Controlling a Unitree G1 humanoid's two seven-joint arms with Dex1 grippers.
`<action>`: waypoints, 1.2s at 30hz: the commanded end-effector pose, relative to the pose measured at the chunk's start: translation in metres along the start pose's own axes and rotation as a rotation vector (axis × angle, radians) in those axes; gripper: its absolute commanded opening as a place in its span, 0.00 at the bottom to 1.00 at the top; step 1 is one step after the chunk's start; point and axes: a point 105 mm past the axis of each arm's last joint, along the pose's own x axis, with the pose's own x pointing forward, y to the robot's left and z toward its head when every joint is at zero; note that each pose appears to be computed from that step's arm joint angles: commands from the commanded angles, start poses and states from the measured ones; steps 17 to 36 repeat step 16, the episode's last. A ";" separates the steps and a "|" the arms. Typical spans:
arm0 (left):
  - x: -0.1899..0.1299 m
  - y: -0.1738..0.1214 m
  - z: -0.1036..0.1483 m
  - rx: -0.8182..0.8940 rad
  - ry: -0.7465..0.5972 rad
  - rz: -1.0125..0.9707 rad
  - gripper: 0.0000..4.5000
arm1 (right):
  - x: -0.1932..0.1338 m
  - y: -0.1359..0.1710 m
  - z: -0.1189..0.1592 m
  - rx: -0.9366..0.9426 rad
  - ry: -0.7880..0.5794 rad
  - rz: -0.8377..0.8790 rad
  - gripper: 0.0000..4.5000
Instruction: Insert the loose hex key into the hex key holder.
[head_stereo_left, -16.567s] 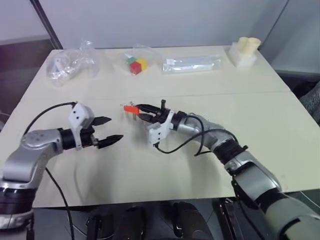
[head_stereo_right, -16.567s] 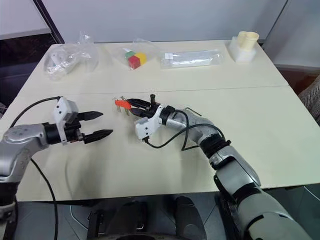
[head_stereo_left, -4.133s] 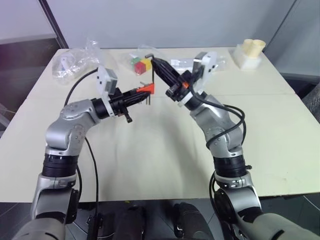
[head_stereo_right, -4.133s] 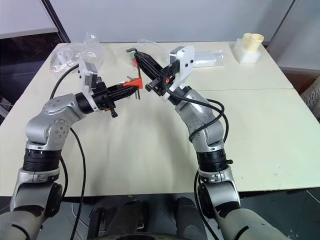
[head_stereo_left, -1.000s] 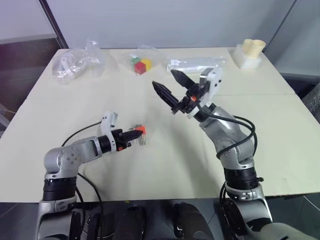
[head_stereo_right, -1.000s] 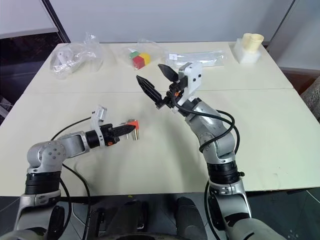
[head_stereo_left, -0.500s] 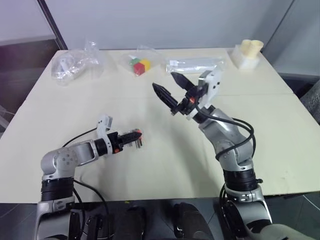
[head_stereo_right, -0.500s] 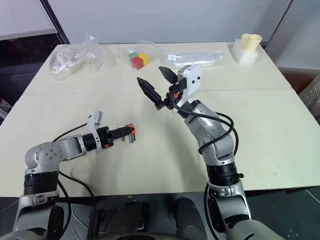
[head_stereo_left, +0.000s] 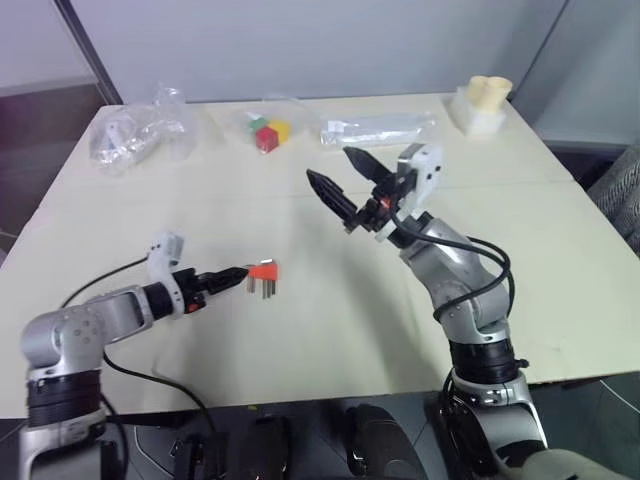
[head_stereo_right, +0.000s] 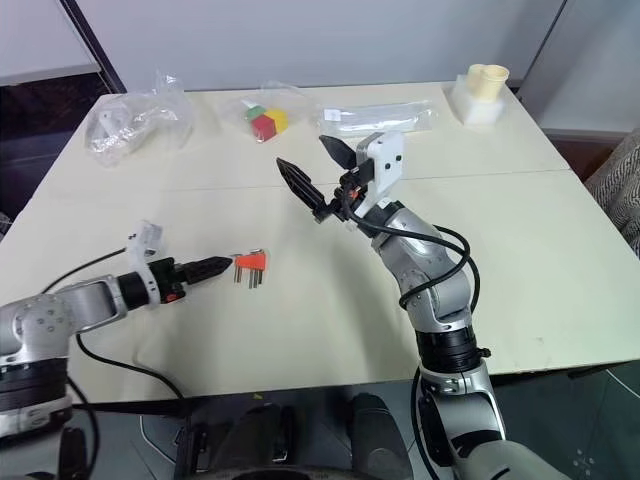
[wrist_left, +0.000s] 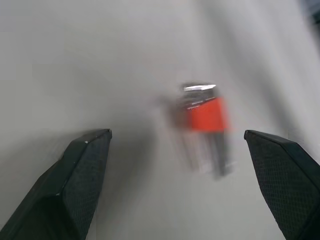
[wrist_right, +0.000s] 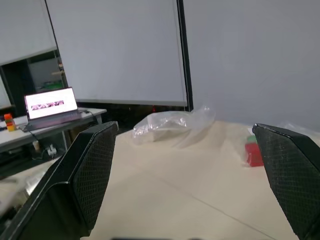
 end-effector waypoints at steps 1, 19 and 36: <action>-0.010 -0.020 0.037 0.253 -0.098 -0.043 0.99 | -0.013 0.003 -0.001 -0.098 0.108 0.088 1.00; -0.041 -0.084 0.046 0.736 -0.075 -0.340 0.99 | -0.126 -0.009 -0.030 -0.298 0.753 0.418 1.00; -0.041 -0.084 0.046 0.736 -0.075 -0.340 0.99 | -0.126 -0.009 -0.030 -0.298 0.753 0.418 1.00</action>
